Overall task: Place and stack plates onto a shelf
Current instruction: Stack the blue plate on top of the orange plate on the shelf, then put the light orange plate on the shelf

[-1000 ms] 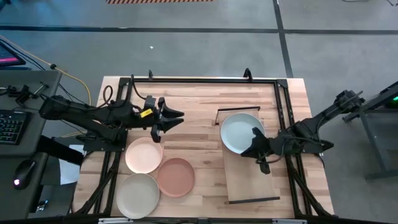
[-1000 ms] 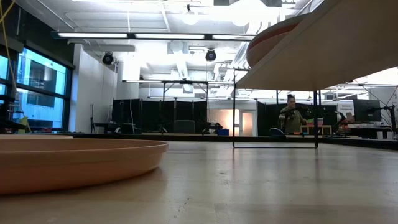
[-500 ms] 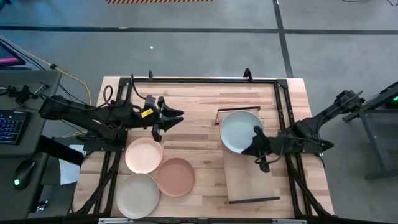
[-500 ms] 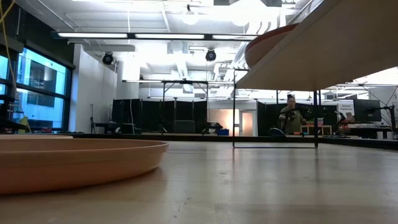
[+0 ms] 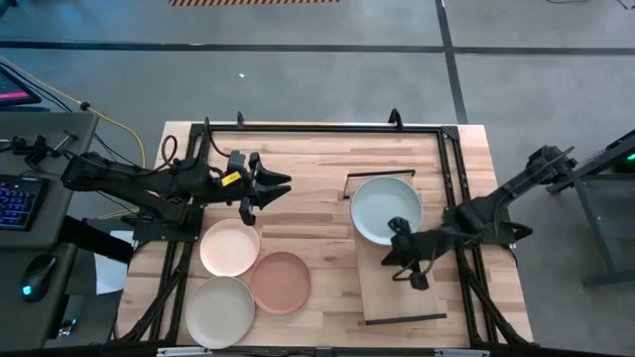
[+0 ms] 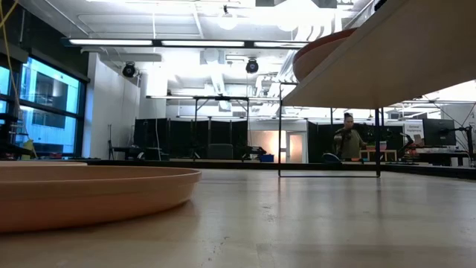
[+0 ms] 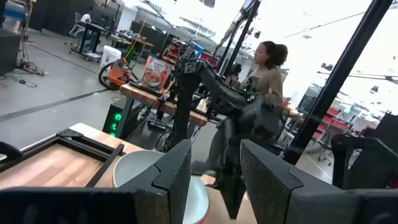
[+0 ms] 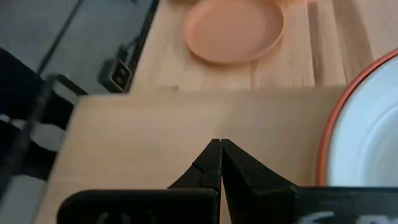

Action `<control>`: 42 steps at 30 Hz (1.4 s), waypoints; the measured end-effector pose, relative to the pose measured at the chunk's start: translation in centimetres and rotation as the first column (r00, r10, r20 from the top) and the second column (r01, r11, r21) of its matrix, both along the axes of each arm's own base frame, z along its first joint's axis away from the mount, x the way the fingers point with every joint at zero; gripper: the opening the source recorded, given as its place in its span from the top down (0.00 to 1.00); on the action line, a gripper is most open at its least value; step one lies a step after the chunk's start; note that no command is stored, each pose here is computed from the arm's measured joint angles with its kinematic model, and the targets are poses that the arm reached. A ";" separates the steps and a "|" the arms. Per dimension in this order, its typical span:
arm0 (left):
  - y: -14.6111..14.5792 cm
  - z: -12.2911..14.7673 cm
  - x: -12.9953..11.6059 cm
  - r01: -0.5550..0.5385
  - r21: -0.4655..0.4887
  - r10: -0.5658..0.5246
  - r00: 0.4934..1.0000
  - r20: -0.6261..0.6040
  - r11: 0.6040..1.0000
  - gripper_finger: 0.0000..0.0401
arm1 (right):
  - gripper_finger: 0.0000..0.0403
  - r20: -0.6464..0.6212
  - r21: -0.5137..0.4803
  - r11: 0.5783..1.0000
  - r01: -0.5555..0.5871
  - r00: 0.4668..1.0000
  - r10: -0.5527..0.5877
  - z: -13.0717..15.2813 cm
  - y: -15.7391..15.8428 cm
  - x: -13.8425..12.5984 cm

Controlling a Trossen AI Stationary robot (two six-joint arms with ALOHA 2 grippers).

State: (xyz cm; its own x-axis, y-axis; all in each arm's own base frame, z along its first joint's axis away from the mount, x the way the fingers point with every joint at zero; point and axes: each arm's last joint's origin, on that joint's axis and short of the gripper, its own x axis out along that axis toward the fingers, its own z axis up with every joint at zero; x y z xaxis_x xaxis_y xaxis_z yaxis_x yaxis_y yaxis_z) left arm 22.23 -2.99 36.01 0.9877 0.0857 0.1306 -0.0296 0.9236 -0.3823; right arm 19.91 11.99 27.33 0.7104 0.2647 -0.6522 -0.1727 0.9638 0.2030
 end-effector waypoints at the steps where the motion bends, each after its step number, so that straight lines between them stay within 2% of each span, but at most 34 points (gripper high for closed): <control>1: 0.0 0.0 0.0 0.000 0.000 0.000 1.000 -0.001 1.000 0.68 | 1.00 -0.015 -0.007 1.000 0.002 1.000 -0.002 -0.3 0.1 0.2; 5: 0.0 -0.1 0.0 0.000 0.001 0.000 1.000 -0.007 1.000 0.68 | 1.00 -0.051 -0.047 0.996 0.071 0.996 -0.074 -1.0 0.0 0.3; 13: 0.0 -0.1 0.0 0.000 0.001 0.000 1.000 -0.007 1.000 0.68 | 1.00 -0.008 -0.106 0.978 0.177 0.984 -0.179 -0.8 -0.6 0.1; 25: 0.0 -0.1 -0.1 0.003 0.000 -0.003 1.000 -0.017 1.000 0.68 | 1.00 -0.008 -0.120 0.971 0.207 0.978 -0.210 -0.6 -1.2 0.3; 27: 0.1 0.1 -0.6 0.016 -0.011 -0.016 1.000 -0.019 1.000 0.68 | 1.00 0.008 -0.078 0.979 0.188 0.982 -0.188 0.7 -1.0 0.3; 30: 0.4 0.6 -2.0 0.011 -0.033 -0.012 1.000 -0.025 0.999 0.68 | 1.00 0.112 -0.028 0.983 0.182 0.978 -0.178 4.1 -1.0 0.3; 35: 0.9 1.0 -4.0 -0.022 0.001 0.022 0.999 -0.043 1.000 0.68 | 1.00 0.283 -0.049 0.964 0.261 0.929 -0.237 8.8 -2.0 0.4; 39: 1.0 1.3 -4.7 -0.039 0.050 0.041 0.998 -0.039 0.998 0.68 | 1.00 0.353 -0.062 0.971 0.233 0.915 -0.197 10.6 -3.1 0.4; 42: 1.0 1.2 -4.7 -0.039 0.063 0.042 0.998 -0.049 0.997 0.68 | 1.00 0.402 -0.042 0.975 0.218 0.897 -0.183 11.1 -4.3 -0.6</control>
